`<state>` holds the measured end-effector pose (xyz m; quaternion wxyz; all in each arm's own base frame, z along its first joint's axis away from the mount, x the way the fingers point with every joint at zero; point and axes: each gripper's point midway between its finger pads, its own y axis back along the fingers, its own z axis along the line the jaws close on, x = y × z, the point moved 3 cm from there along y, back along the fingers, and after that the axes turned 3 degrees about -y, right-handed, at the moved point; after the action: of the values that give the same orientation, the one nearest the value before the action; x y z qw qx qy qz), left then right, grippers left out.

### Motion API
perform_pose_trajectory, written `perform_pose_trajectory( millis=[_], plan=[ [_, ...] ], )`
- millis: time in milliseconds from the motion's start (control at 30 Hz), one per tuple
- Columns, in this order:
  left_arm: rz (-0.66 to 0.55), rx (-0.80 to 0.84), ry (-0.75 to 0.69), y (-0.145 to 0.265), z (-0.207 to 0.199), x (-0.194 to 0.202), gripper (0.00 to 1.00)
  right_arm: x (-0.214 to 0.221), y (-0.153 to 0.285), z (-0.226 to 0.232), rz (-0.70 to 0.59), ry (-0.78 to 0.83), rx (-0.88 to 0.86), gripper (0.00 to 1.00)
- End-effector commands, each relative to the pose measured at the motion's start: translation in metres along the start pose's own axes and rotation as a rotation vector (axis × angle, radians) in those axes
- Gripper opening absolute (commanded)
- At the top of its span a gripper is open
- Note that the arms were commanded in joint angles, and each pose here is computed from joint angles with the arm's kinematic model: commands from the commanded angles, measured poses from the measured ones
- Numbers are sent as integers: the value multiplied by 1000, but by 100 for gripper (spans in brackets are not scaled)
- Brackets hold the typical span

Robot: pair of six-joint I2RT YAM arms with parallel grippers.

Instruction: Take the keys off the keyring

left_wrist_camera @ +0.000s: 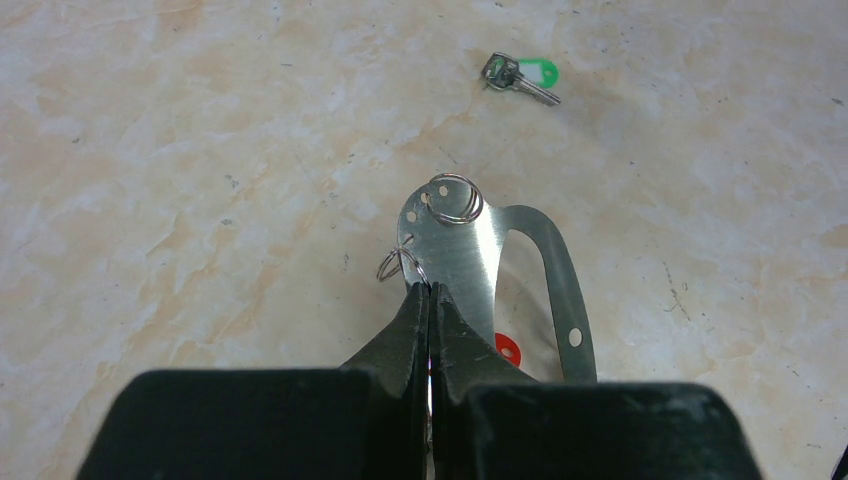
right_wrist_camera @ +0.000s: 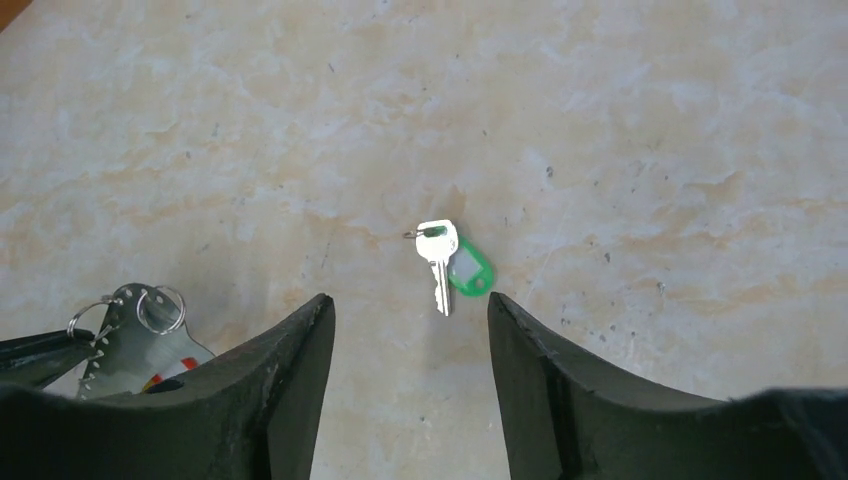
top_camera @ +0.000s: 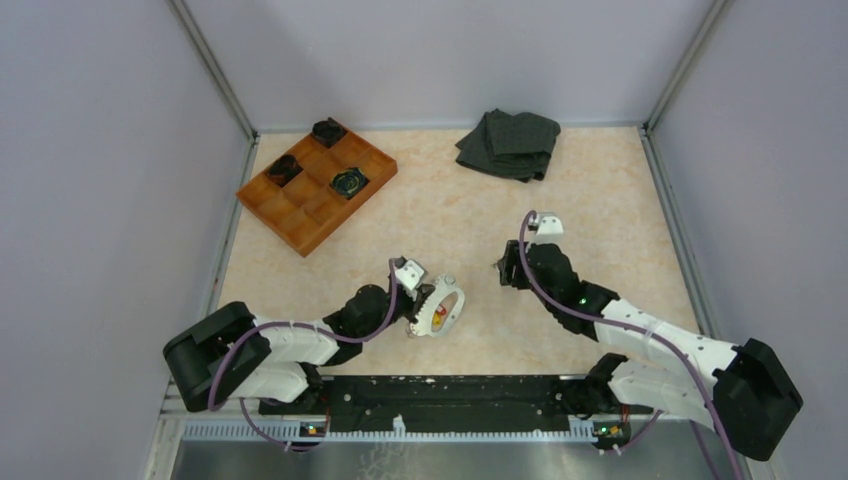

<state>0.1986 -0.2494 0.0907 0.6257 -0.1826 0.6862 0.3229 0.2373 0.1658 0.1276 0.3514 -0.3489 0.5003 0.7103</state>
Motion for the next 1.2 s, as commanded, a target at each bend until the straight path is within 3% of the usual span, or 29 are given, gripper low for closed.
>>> perform_pose_trajectory(
  millis=[0,133,200,467,600,733,867,1167],
  plan=[
    [-80,-9,31,-7,1,-26,0,-19,2,1,-74,-32,6,62],
    [-79,-22,43,-6,2,-28,7,-23,3,5,-72,-26,-15,91],
    [-74,-28,49,-6,3,-28,12,-23,5,6,-55,-16,-16,99],
    [-68,-55,82,-5,7,-32,40,-29,5,7,-55,-50,8,99],
    [-66,-85,102,-3,11,-37,63,-25,3,11,-15,-24,-4,99],
    [-54,-115,131,0,15,-38,77,-19,1,27,17,4,-117,99],
    [-54,-155,194,9,20,-41,98,-8,-1,48,55,-62,-235,99],
    [14,-210,280,22,25,-44,99,9,-2,63,82,-83,-245,99]
  ],
)
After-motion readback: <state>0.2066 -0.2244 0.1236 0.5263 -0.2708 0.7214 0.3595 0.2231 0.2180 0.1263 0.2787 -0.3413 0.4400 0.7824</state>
